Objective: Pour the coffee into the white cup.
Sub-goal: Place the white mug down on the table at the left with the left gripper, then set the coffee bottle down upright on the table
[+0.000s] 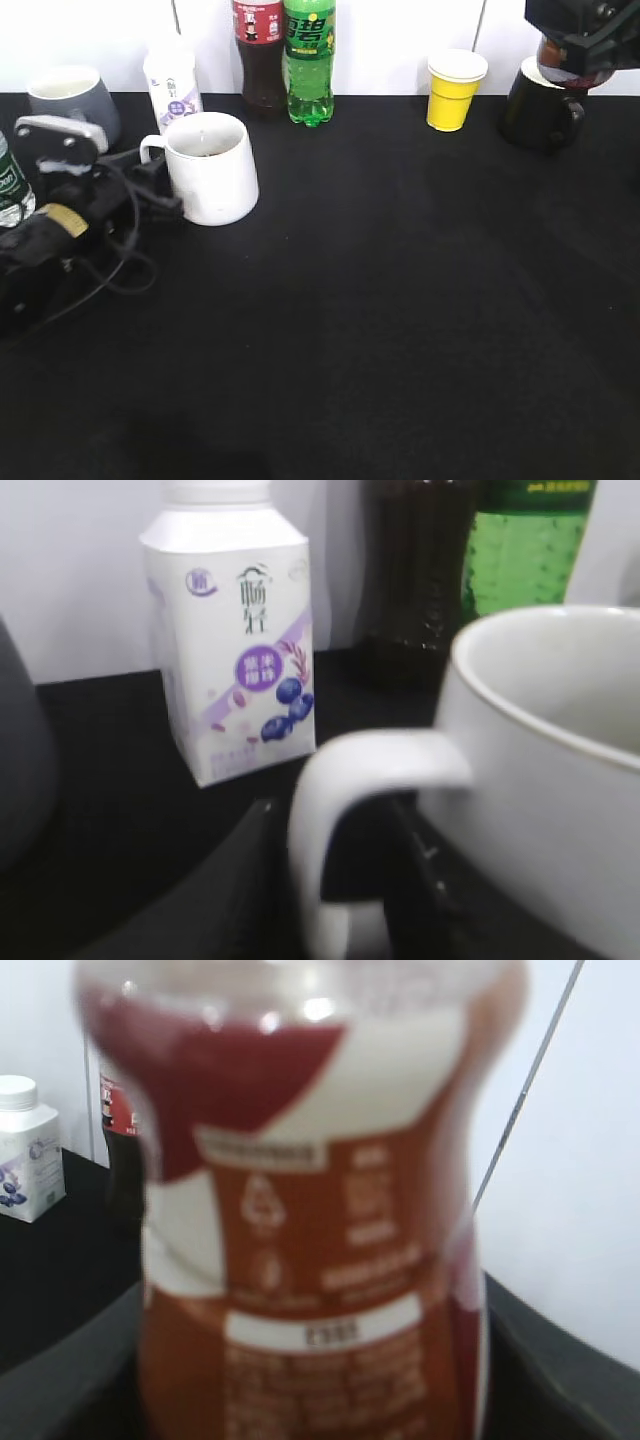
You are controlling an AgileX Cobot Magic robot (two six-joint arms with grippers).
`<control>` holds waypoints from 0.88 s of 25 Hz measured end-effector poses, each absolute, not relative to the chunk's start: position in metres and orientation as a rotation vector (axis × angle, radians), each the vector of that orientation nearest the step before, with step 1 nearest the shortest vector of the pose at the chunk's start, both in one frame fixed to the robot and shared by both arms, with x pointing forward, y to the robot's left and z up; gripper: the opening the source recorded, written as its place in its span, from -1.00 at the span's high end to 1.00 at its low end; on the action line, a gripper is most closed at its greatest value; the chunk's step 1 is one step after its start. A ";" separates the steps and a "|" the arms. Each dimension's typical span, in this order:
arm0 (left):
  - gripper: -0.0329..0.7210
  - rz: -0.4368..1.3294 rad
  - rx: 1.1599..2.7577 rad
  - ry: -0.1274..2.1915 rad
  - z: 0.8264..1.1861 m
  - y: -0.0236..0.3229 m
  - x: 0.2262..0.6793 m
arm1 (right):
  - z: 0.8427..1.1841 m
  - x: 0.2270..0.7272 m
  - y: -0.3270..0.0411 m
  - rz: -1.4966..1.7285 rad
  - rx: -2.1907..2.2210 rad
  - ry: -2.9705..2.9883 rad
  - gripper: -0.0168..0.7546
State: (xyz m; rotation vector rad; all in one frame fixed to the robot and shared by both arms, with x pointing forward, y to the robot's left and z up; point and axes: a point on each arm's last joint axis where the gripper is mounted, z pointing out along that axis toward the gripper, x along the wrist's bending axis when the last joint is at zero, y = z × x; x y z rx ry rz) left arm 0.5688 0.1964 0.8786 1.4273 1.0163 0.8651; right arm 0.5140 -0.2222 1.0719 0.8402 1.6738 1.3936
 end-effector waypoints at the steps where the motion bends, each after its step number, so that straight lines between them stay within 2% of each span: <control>1: 0.19 0.861 1.435 1.022 0.880 0.198 0.563 | 1.072 0.514 -0.222 1.396 0.838 1.672 -0.37; 6: 0.13 0.828 1.478 1.001 0.905 0.210 0.509 | 1.066 0.520 -0.221 1.410 0.867 1.675 -0.37; 10: 0.13 0.845 1.434 0.895 0.940 0.216 0.473 | 1.018 0.546 -0.212 1.453 0.952 1.752 -0.37; 14: 0.13 0.861 1.398 0.820 0.957 0.215 0.466 | 0.973 0.565 -0.210 1.424 0.996 1.780 -0.37; 19: 0.13 0.855 1.406 0.802 0.958 0.214 0.465 | 0.920 0.582 -0.212 1.409 1.062 1.720 -0.37; 22: 0.13 0.852 1.411 0.800 0.958 0.214 0.465 | 0.901 0.588 -0.218 1.362 1.083 1.656 -0.37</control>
